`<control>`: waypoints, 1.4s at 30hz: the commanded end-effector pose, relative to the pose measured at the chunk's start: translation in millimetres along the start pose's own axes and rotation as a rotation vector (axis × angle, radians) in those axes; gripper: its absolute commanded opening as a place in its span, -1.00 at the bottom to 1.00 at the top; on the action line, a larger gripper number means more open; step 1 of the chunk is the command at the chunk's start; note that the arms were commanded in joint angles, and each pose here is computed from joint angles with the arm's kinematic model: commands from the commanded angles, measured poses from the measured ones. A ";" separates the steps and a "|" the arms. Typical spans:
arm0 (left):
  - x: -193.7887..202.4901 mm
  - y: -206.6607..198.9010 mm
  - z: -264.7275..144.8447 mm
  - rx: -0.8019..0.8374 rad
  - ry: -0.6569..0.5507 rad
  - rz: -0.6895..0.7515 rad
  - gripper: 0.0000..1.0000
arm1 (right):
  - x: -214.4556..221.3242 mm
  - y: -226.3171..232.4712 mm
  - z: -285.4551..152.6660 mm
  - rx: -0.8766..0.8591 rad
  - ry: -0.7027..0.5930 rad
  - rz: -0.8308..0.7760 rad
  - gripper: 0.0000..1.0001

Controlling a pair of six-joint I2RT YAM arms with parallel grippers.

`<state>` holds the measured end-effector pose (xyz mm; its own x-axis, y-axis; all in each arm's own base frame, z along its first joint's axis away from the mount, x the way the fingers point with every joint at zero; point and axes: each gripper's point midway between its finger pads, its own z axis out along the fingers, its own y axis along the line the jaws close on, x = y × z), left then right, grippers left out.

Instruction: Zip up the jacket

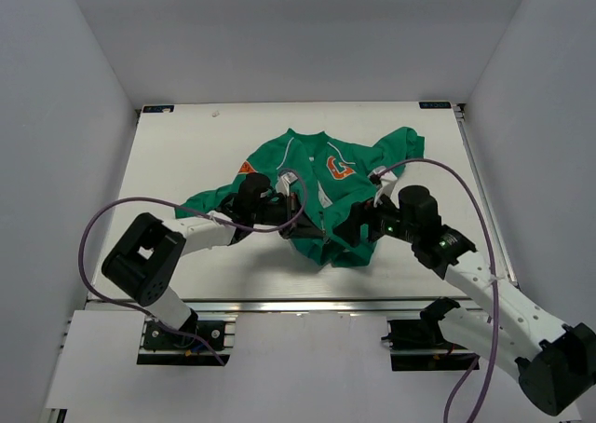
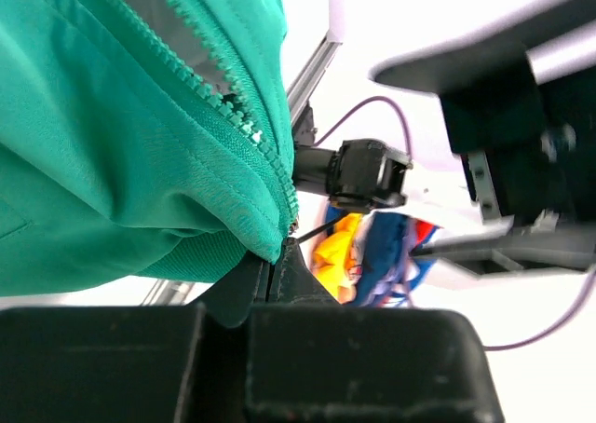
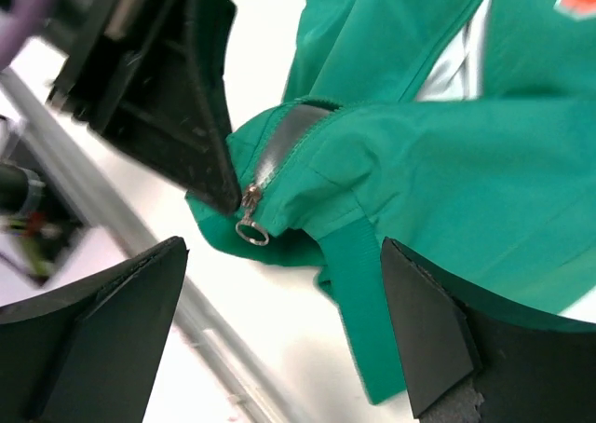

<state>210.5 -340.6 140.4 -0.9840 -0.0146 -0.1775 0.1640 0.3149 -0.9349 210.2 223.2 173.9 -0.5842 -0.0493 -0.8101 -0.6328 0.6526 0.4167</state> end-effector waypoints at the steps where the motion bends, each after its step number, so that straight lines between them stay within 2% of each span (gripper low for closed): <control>1: -11.5 -22.0 -3.8 0.061 0.023 -0.035 -1.00 | -8.1 -6.8 -10.6 0.089 -0.008 -0.210 0.79; 3: -18.6 -17.0 -4.0 0.031 0.016 -0.076 -1.00 | -7.6 4.1 -9.4 0.091 -0.018 -0.335 0.79; 6: -31.1 -15.0 -8.6 0.013 0.007 -0.123 -1.00 | -8.5 4.0 -11.1 0.191 -0.048 -0.512 0.79; 7: -34.1 -15.7 -11.1 0.015 0.007 -0.131 -1.00 | -12.0 -3.8 -13.7 0.261 -0.058 -0.549 0.79; 10: -45.3 -16.7 -15.5 0.006 0.001 -0.163 -1.00 | -14.4 -0.1 -12.8 0.321 -0.089 -0.652 0.79; 12: -47.3 -17.0 -15.8 0.009 0.010 -0.180 -1.00 | -9.3 7.6 -5.7 0.316 -0.084 -0.708 0.78; 17: -48.3 -26.8 -17.1 0.027 0.030 -0.179 -1.00 | 1.7 3.1 9.8 0.437 -0.039 -0.858 0.79; 25: -44.1 -29.8 -20.8 0.031 0.032 -0.174 -1.00 | -11.5 15.6 28.2 0.439 -0.159 -0.863 0.79; 30: -42.7 -28.2 -21.0 0.031 0.029 -0.174 -1.00 | -6.5 18.1 35.0 0.408 -0.165 -0.884 0.77; 36: -45.5 -34.4 -23.4 0.040 0.007 -0.154 -1.00 | -3.5 17.5 44.0 0.410 -0.171 -0.877 0.65; 39: -46.1 -38.2 -25.7 0.040 -0.006 -0.143 -1.00 | -3.8 14.8 48.2 0.423 -0.176 -0.864 0.48; 42: -45.0 -36.2 -26.7 0.029 -0.012 -0.144 -1.00 | -6.6 16.1 51.0 0.424 -0.189 -0.856 0.15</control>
<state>251.0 -328.8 168.0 -0.9976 -0.0666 0.0185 -0.0383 0.3097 -0.9501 223.5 266.6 148.6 0.0868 -0.6081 -0.7891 -0.5826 0.6115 -0.5353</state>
